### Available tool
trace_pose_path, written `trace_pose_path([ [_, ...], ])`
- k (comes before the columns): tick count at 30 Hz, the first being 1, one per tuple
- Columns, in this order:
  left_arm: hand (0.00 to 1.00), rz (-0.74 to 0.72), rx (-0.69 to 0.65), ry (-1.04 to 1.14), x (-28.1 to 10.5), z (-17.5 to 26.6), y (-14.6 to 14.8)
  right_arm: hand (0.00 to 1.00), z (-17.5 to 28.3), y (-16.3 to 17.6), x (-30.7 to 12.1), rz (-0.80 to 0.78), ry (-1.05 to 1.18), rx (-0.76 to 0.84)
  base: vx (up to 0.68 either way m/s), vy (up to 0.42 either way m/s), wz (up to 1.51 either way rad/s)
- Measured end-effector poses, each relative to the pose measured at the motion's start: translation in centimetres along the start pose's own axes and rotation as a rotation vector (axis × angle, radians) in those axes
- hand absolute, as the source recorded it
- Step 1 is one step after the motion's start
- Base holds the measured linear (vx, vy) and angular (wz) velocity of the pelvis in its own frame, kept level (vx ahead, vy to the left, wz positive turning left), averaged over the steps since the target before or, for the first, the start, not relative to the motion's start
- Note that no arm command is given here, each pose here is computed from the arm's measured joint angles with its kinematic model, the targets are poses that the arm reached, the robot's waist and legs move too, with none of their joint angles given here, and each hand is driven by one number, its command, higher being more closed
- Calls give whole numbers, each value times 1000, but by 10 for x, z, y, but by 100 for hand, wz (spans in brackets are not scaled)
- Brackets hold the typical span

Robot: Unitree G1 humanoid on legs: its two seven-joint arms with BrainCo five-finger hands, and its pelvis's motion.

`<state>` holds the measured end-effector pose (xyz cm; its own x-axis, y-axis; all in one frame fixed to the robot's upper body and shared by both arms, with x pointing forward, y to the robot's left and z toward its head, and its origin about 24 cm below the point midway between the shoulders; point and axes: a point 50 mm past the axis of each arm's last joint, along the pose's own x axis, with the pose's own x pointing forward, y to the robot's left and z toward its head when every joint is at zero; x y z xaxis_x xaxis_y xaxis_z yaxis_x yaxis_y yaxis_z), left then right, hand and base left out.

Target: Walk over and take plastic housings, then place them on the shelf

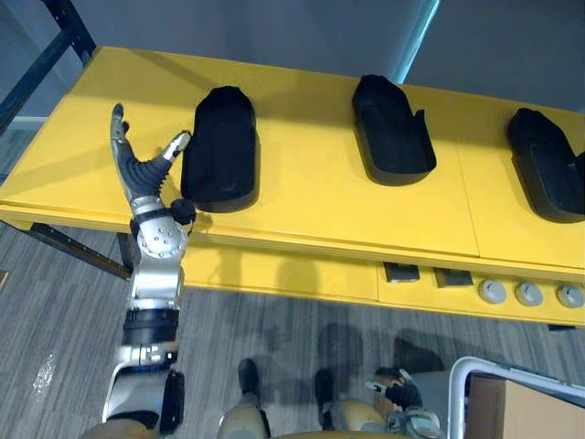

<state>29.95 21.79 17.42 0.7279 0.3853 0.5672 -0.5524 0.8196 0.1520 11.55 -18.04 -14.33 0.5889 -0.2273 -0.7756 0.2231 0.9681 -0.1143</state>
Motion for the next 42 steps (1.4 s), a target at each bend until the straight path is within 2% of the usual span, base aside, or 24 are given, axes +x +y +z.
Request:
trace_pose_path([
  [1,100,-4,-17,0,-7,1,-1,0,0,0,0,0,1,1,0,0,0],
  [3,100,-42,-70,25,-38,0,-6,0,-1,0,0,-3,4,15,0,0,0],
  [10,100,-200,-94,168,-110,-13,-15,0,-2,0,0,-5,11,15,4,-7,6],
  [17,100,-291,-88,303,-133,-35,-25,0,-4,-1,0,-9,25,10,0,-3,1],
  [22,100,-307,-79,325,-134,-40,-31,0,-4,-1,0,-10,25,9,0,0,0],
  [38,100,-283,-33,167,-85,-27,-50,0,-4,-2,0,-10,22,-11,28,-8,-2],
  [42,100,-281,22,176,-79,-34,-50,0,-3,-2,0,-10,21,-16,-4,-3,-11],
])
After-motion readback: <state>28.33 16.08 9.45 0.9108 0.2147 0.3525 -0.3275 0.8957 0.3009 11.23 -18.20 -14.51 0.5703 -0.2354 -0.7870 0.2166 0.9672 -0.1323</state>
